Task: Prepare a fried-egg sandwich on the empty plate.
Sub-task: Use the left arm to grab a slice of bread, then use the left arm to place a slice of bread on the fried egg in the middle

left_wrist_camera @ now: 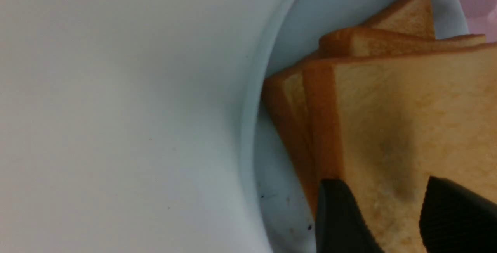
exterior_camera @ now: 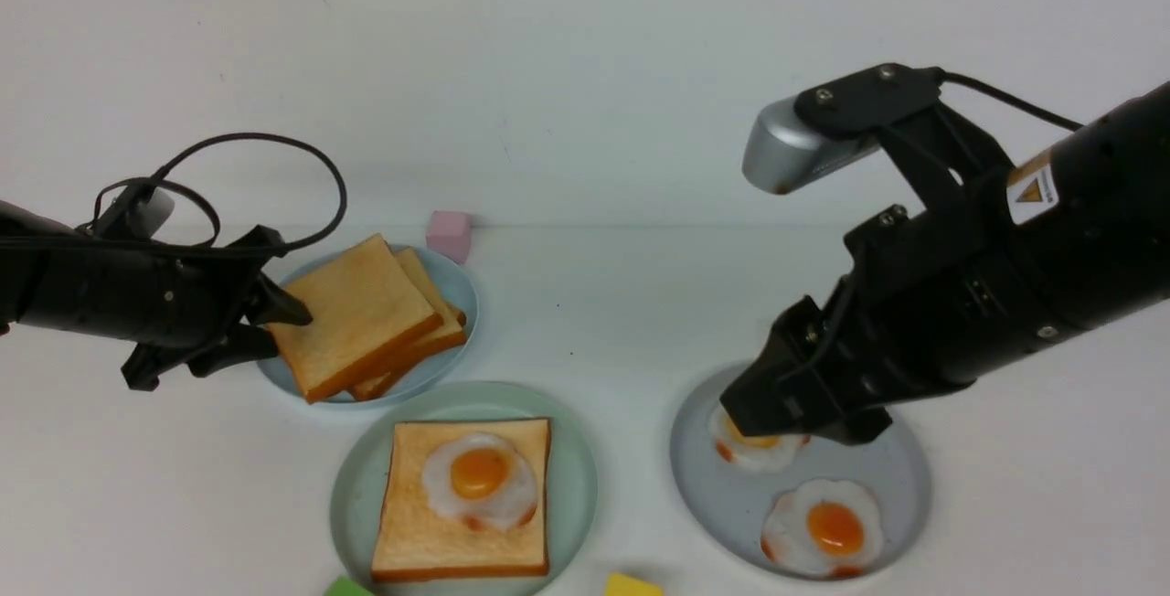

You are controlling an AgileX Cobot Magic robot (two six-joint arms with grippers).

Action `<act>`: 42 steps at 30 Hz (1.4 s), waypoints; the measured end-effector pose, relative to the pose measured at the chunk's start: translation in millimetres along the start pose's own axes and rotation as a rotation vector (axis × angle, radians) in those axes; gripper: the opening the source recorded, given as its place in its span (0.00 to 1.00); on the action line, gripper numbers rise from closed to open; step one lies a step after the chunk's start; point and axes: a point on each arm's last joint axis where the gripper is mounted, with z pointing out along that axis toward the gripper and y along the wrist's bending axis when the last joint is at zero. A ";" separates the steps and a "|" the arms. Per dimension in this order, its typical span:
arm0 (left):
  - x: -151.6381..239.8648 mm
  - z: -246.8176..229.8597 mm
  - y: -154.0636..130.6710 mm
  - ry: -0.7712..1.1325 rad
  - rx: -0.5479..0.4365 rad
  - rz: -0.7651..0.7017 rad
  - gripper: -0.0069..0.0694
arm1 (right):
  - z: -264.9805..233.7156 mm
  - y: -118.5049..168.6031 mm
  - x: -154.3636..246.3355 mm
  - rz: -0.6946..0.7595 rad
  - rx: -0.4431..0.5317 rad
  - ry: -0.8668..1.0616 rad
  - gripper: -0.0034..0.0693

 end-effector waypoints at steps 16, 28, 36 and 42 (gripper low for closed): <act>0.7 3.1 2.2 0.006 -0.005 0.039 0.41 | 0.0 0.2 0.3 0.001 -0.002 0.003 0.66; 3.1 -24.3 -18.6 0.032 0.062 0.184 0.10 | -7.1 2.7 1.6 -0.006 -0.003 -0.008 0.66; 46.1 -52.7 -24.7 0.214 0.196 0.311 0.10 | -11.2 4.1 3.4 -0.012 -0.003 -0.003 0.66; 87.1 -36.2 -24.4 0.301 0.215 0.398 0.10 | -11.2 3.7 2.9 -0.015 0.002 -0.008 0.66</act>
